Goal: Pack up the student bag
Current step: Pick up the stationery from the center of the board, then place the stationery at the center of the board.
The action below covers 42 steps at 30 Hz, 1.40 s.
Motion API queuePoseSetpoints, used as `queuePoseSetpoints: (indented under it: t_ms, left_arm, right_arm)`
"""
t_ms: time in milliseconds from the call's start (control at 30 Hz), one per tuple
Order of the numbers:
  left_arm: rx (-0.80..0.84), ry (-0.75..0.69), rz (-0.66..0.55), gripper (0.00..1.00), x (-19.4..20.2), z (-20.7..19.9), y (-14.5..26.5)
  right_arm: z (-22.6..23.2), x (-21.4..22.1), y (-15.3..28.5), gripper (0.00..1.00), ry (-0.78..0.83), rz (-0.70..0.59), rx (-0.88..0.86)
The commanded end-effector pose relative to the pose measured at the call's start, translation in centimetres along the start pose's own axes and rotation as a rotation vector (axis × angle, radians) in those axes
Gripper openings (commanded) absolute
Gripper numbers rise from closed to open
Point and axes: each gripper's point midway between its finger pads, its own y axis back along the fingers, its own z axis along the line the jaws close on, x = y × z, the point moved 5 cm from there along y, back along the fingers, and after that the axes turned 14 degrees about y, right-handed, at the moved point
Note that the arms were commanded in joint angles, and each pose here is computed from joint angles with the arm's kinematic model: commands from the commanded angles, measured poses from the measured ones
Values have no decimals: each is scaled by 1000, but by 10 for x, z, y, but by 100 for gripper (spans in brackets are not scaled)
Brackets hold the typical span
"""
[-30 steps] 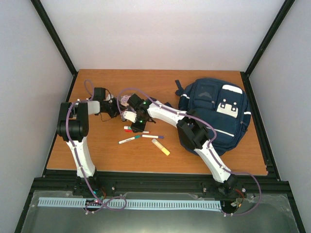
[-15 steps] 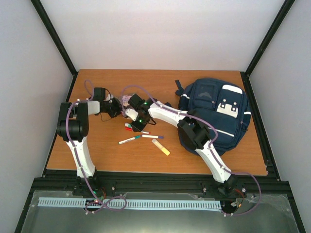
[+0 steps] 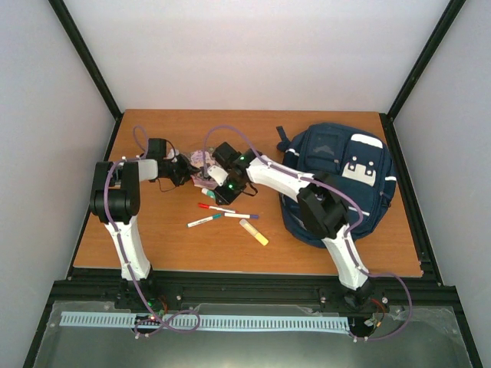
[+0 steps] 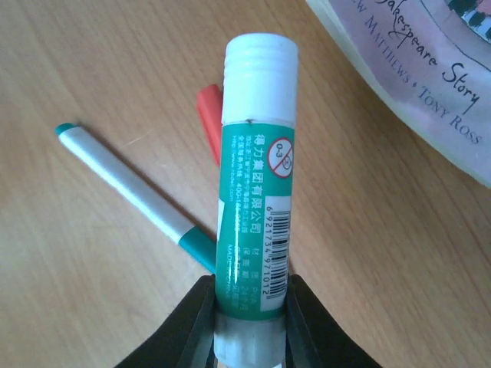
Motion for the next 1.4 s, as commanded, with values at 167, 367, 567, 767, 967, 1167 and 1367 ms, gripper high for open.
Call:
queuePoseSetpoints:
  t_ms: [167, 367, 567, 767, 967, 1167, 1367]
  left_arm:
    - [-46, 27, -10, 1, -2, 5, 6]
    - [-42, 17, -13, 1, -3, 2, 6]
    - [-44, 7, -10, 1, -2, 0, 8]
    - [-35, -10, -16, 1, -1, -7, 13]
    - [-34, -13, -18, 1, -1, -7, 13]
    - [-24, -29, -18, 1, 0, -10, 16]
    - [87, -137, -30, 1, 13, -45, 38]
  right_arm:
    - [37, 32, 28, 5, 104, -2, -120]
    - [50, 60, 14, 9, 190, 82, -88]
    - [44, 48, 5, 24, 160, 75, -78]
    - [39, 42, 22, 45, 181, 80, -10]
    - [35, 40, 29, 47, 179, 73, 10]
    - [38, 36, 32, 47, 173, 54, -6]
    - [4, 21, 96, 49, 132, -84, 12]
